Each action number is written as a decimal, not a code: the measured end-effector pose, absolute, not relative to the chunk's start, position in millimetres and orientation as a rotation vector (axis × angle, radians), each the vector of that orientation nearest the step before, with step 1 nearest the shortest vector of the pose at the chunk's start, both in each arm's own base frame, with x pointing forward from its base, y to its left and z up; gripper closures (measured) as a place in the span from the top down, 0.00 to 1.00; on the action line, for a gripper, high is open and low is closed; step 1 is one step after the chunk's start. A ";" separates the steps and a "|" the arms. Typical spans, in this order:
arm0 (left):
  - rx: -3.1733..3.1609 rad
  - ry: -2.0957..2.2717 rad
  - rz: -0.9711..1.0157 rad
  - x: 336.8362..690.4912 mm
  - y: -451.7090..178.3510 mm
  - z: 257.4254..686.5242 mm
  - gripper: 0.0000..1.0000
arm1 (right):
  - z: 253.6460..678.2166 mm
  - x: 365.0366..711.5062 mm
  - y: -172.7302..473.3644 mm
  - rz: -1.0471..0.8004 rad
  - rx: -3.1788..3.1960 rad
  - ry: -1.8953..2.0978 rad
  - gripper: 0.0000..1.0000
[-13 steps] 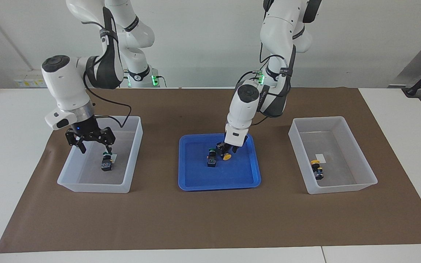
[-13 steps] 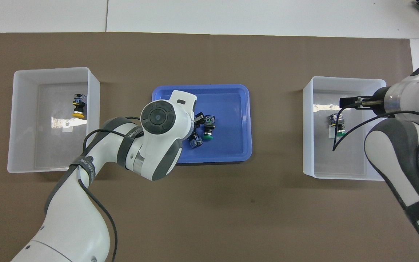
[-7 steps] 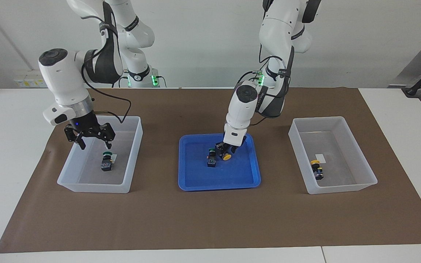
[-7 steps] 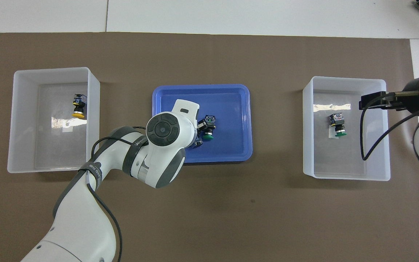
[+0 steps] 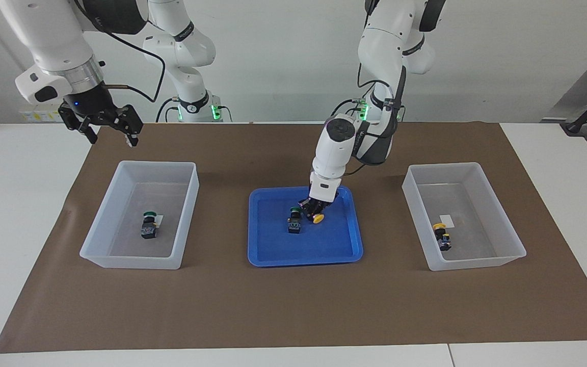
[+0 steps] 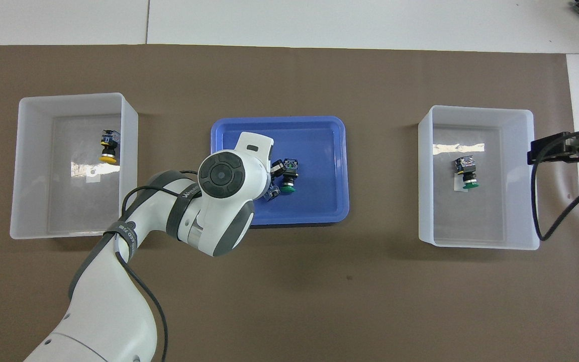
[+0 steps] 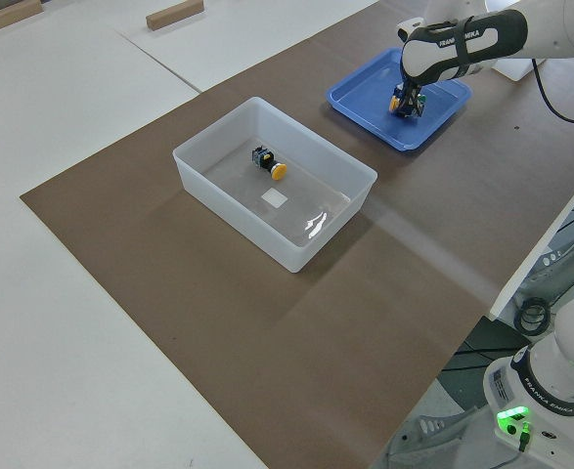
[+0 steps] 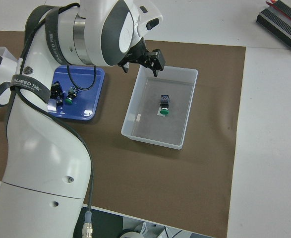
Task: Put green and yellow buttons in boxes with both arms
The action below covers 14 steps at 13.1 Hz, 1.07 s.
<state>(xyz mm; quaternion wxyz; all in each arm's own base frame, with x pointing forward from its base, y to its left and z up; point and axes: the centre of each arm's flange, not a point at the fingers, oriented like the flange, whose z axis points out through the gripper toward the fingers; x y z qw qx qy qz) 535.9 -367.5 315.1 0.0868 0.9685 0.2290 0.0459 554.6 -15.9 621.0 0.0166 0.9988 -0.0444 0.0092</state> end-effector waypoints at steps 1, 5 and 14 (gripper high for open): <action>2.898 0.686 0.139 546.6 -364.0 327.3 0.33 | 619.2 555.0 -14.9 0.024 3.105 -0.153 1.00; 2.946 0.709 0.177 607.9 -313.3 402.4 0.33 | 606.1 558.1 37.3 0.046 3.111 -0.138 1.00; 3.077 0.110 -0.023 675.3 -40.4 454.6 0.33 | 451.5 599.0 275.0 0.283 3.202 -0.281 1.00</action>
